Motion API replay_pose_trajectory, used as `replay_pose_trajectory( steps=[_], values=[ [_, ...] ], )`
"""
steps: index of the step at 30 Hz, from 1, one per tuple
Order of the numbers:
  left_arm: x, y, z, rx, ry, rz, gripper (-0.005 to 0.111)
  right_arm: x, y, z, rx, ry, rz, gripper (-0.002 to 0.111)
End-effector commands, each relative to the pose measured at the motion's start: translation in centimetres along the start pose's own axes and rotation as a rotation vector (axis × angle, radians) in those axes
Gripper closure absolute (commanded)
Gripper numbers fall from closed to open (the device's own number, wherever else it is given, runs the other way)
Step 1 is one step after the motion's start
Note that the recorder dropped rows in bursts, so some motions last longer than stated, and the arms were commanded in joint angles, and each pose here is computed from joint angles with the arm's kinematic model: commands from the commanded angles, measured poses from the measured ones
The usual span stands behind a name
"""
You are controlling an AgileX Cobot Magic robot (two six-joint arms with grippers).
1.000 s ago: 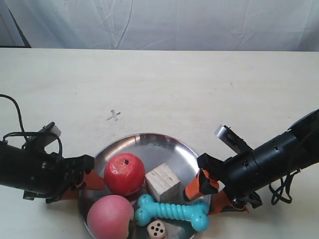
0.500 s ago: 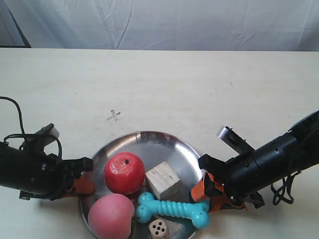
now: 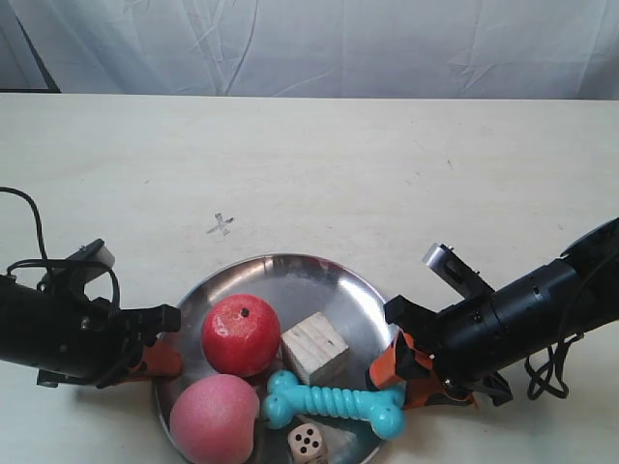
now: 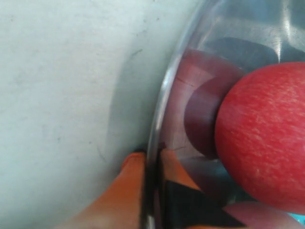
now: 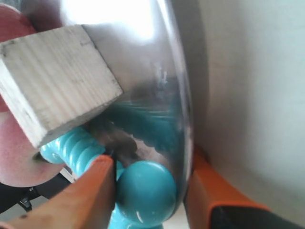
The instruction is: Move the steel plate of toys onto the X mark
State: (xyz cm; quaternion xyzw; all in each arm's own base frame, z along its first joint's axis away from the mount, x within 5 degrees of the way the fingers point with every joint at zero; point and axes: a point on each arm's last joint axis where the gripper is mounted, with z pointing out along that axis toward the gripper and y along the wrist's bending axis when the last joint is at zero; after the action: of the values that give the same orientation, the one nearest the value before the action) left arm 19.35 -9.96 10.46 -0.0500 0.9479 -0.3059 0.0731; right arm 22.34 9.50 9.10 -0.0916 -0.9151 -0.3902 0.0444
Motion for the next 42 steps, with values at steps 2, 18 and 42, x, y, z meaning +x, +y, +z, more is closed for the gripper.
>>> replay_pose_trajectory(
  steps=[2,18,42],
  values=[
    [0.4,-0.6,0.2,0.052,0.035,0.013,0.107,-1.1,-0.7,0.1,0.060,-0.110,0.033,0.107],
    [0.4,-0.6,0.2,0.052,0.035,0.013,0.107,-2.0,-1.7,-0.1,0.160,-0.219,0.063,0.071],
    [0.4,-0.6,0.2,0.050,0.034,0.013,0.107,-2.8,-2.0,-0.4,0.190,-0.313,0.131,0.108]
  ],
)
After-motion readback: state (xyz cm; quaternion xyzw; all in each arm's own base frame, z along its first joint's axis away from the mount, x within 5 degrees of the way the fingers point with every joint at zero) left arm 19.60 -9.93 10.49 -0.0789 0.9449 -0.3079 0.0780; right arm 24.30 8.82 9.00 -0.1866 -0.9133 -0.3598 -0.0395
